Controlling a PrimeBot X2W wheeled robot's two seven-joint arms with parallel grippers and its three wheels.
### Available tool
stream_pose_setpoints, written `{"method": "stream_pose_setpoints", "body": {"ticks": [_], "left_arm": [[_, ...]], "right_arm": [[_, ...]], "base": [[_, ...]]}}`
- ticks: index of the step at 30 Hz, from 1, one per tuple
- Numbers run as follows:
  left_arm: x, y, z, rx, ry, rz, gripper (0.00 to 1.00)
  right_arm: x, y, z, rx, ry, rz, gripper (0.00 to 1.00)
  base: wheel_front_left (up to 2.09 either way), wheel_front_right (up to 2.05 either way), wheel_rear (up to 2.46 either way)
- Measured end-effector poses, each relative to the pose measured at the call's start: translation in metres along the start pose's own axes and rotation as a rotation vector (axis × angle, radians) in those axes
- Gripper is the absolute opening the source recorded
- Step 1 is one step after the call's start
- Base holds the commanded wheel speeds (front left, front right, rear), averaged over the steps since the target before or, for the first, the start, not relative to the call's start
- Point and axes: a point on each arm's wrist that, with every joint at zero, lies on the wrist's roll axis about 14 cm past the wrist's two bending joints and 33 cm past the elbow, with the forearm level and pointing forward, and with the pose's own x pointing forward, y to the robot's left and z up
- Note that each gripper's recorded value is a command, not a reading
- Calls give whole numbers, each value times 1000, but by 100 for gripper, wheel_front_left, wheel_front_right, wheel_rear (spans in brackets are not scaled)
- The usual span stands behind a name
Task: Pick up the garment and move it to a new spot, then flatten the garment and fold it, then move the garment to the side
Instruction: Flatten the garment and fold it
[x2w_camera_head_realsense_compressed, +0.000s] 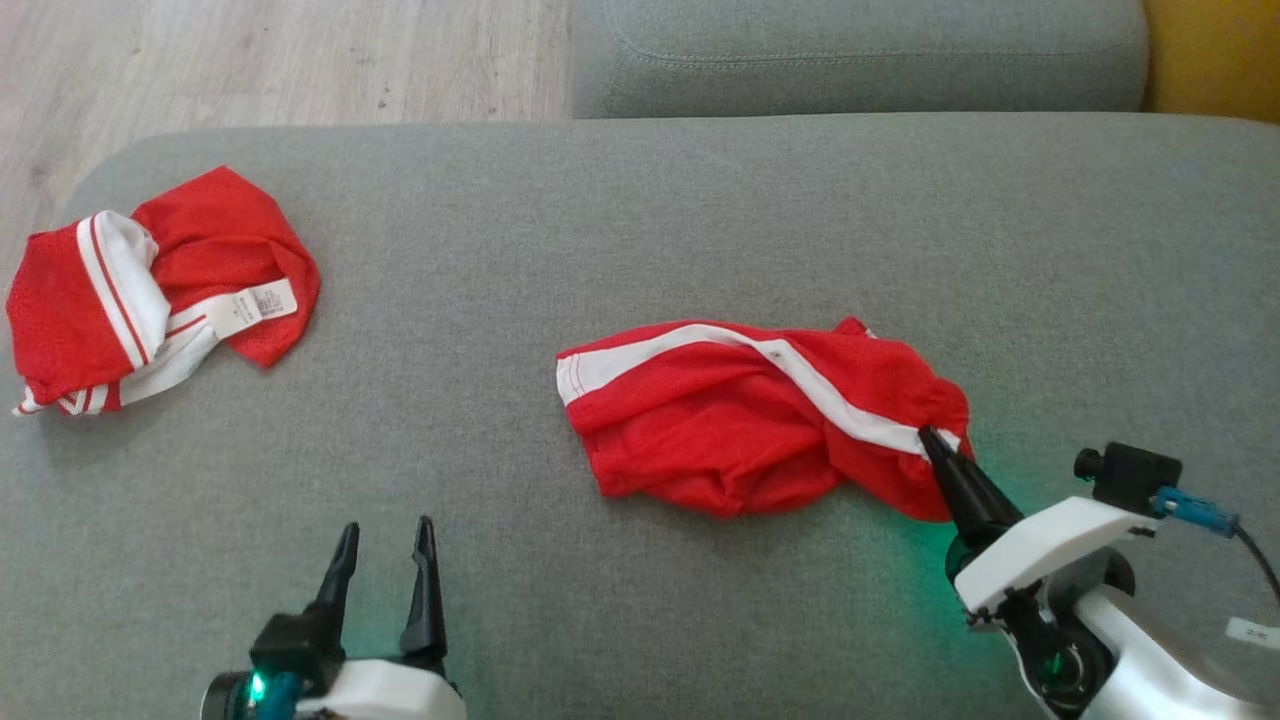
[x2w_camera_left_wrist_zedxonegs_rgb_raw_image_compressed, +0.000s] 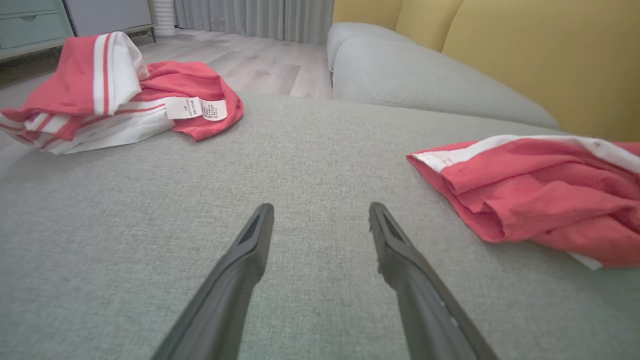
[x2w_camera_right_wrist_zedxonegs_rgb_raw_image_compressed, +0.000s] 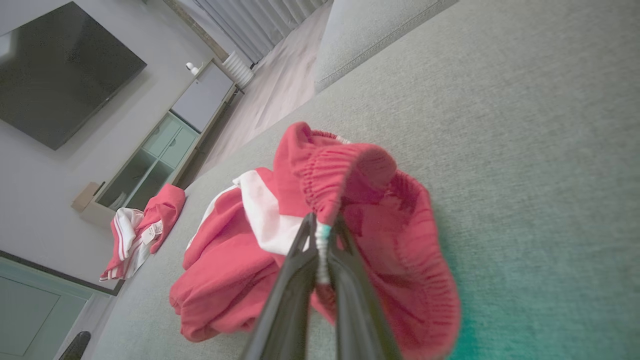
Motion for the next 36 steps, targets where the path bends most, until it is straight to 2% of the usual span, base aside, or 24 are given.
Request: {"method": "stream_pose_setpoints", "body": {"ticks": [5,11,16,21,27,30,36], "left_arm": [[9,-16,16,-114,-44,-68,100],[37,-57,34,-325,-50,-203,100],[72,-89,32,-324,48,-301,100],[99,-104,24,-361,165,-327,100],[104,-118,-8,-413,341,-344,100],[106,-119,-10,-457,359,-335,100],[107,-127,-11,-470,396,-359,100]], "right_arm": [[-4,-10,9,-31,-15,-16,0],[-3,-14,14,-59,-14,-11,0],[6,-14,18,-72,-8,-1,0],[14,-20,21,-77,-4,-7,0],[16,-28,19,-75,2,-23,0],[16,-30,18,-79,3,-26,0],[20,-29,21,-91,3,-22,0]], "base": [[0,0,0],[0,0,0],[0,0,0],[0,0,0],[0,0,0],[0,0,0],[0,0,0]]}}
